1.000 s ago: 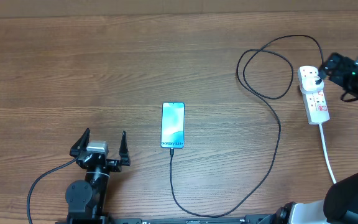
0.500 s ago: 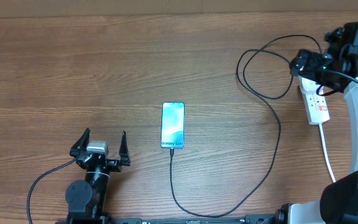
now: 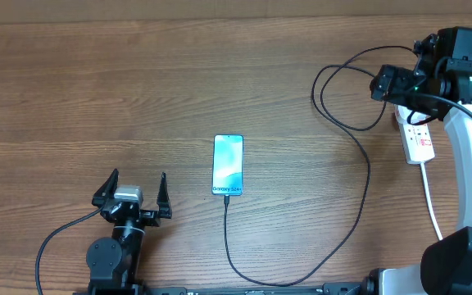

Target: Plug charger to phone and switch on socket

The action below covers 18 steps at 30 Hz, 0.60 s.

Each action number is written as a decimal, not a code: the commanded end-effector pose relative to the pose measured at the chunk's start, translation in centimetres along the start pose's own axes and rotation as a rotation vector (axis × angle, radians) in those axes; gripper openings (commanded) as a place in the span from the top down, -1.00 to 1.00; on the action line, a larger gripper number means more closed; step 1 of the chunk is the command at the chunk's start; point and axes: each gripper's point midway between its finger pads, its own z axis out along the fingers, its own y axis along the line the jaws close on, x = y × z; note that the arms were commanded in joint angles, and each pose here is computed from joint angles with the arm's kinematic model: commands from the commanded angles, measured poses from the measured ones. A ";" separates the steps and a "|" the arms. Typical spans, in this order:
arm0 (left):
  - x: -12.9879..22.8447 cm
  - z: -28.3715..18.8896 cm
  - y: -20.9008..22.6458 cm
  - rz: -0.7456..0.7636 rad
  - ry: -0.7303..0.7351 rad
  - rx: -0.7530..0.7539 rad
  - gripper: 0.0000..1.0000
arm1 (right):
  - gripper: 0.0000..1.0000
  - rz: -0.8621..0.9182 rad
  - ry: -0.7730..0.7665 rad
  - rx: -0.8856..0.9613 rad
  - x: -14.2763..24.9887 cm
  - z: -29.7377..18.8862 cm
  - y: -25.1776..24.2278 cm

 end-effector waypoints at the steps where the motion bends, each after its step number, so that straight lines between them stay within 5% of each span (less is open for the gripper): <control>1: 0.0 0.0 0.3 0.018 -0.004 -0.011 -0.99 | -0.99 -0.003 0.016 -0.004 1.3 -0.1 0.0; 18: 0.0 0.0 0.3 0.018 -0.004 -0.012 -0.99 | -1.00 0.009 0.113 0.011 5.1 1.6 -0.8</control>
